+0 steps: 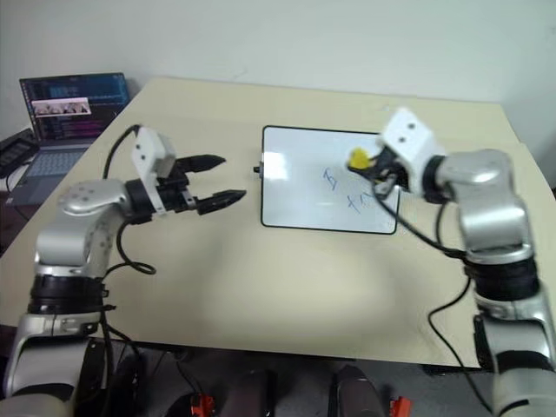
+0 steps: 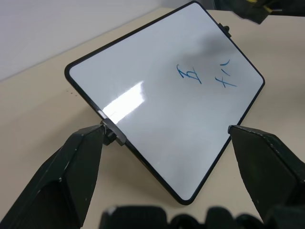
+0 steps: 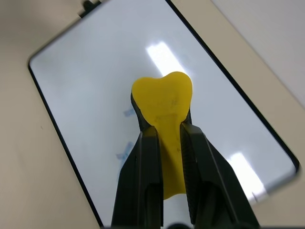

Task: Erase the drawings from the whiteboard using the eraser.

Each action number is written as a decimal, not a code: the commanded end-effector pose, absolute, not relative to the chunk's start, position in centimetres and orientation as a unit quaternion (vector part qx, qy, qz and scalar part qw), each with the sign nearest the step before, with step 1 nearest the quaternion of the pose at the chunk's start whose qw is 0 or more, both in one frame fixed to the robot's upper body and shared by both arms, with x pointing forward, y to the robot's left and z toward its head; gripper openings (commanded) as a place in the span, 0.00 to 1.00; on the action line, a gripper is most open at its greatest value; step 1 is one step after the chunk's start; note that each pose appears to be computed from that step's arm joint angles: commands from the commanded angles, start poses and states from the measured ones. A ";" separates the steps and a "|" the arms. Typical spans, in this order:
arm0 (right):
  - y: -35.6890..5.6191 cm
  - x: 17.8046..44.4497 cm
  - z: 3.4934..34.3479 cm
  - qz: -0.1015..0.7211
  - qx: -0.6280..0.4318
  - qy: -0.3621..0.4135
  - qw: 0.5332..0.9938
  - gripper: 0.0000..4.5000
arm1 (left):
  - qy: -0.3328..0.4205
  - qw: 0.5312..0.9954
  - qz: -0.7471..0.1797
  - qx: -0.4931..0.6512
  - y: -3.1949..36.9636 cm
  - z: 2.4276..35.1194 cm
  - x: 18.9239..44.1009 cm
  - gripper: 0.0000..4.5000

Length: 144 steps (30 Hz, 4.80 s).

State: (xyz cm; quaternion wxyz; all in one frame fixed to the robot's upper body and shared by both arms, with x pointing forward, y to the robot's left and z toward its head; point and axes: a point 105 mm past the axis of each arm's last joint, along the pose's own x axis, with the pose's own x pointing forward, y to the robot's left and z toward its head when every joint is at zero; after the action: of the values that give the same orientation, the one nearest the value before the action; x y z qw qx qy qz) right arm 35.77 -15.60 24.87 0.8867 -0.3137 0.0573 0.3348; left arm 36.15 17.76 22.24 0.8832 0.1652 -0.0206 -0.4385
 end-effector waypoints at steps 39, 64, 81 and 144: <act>-20.6 34.5 25.0 0.278 -0.307 0.054 0.909 0.05 | -0.026 0.864 -0.470 0.180 16.3 22.6 36.1 1.00; -8.2 42.9 23.8 0.238 -0.356 0.033 0.903 0.05 | -0.021 0.848 -0.504 0.165 13.2 20.6 36.1 1.00; -5.6 43.1 18.8 0.302 -0.441 0.076 0.842 0.05 | -0.022 0.855 -0.492 0.161 13.9 20.8 35.6 1.00; -17.4 37.4 27.6 0.209 -0.307 0.024 0.928 0.04 | -0.029 0.849 -0.502 0.160 13.4 21.6 35.8 1.00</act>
State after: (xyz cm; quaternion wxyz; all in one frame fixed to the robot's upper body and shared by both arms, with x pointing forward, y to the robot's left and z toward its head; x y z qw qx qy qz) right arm 38.43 -17.17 25.19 0.9239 -0.3122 0.0681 0.2104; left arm 36.03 13.37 19.68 0.8516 0.1537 0.0050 -0.5012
